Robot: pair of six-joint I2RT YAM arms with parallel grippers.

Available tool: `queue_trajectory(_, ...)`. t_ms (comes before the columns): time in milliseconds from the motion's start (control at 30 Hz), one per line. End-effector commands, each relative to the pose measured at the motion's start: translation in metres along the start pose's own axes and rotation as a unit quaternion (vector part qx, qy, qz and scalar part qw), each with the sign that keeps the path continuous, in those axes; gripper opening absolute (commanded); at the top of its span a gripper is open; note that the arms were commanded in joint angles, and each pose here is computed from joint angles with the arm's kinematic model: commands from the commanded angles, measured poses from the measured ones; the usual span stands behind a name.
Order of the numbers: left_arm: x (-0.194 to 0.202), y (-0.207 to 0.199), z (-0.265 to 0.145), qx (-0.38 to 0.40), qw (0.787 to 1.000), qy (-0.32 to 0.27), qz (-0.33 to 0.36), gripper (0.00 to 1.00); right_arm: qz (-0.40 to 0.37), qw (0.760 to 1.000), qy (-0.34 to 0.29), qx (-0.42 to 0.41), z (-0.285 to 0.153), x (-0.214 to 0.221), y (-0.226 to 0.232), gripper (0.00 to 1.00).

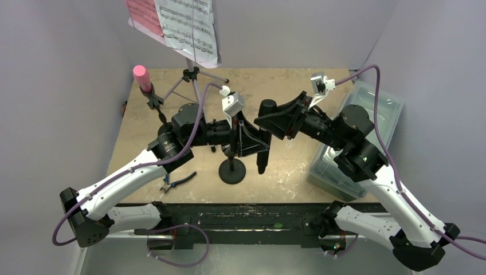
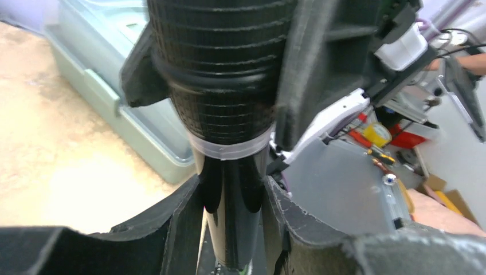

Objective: Set up the instrument practice props

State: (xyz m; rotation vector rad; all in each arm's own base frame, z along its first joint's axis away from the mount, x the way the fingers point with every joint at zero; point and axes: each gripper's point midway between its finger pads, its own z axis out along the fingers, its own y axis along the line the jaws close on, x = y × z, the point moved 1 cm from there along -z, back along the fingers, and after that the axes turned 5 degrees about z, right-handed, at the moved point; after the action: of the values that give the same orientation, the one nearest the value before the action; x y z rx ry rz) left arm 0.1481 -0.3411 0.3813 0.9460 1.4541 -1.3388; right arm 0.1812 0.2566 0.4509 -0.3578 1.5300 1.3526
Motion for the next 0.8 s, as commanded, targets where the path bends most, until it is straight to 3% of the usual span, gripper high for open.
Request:
queue_trajectory(0,-0.018,-0.013,-0.009,0.011,0.999,-0.005,0.037,0.04,-0.019,1.0,-0.024,-0.002,-0.006,-0.012,0.006,0.04)
queue_trajectory(33,-0.018,-0.009,-0.011,-0.003,0.999,0.004,0.041,0.15,-0.024,0.999,-0.027,0.001,-0.008,-0.013,0.006,0.0)
queue_trajectory(167,-0.014,0.016,-0.036,-0.108,0.991,0.038,0.075,0.58,-0.067,0.996,-0.057,0.023,-0.021,-0.024,0.003,0.0)
queue_trajectory(233,-0.003,0.031,-0.057,-0.167,0.979,0.063,0.095,0.65,-0.082,0.994,-0.064,0.034,-0.027,-0.028,0.002,0.0)
queue_trajectory(367,0.031,0.056,-0.092,-0.25,0.952,0.122,0.126,0.73,-0.114,0.989,-0.075,0.05,-0.033,-0.037,0.001,0.0)
queue_trajectory(467,0.058,0.071,-0.105,-0.267,0.936,0.159,0.167,0.75,-0.126,0.988,-0.076,0.046,-0.033,-0.041,0.004,0.0)
queue_trajectory(767,0.092,0.107,-0.103,-0.293,0.91,0.163,0.245,0.77,-0.133,0.989,-0.061,0.027,-0.026,-0.036,0.007,0.0)
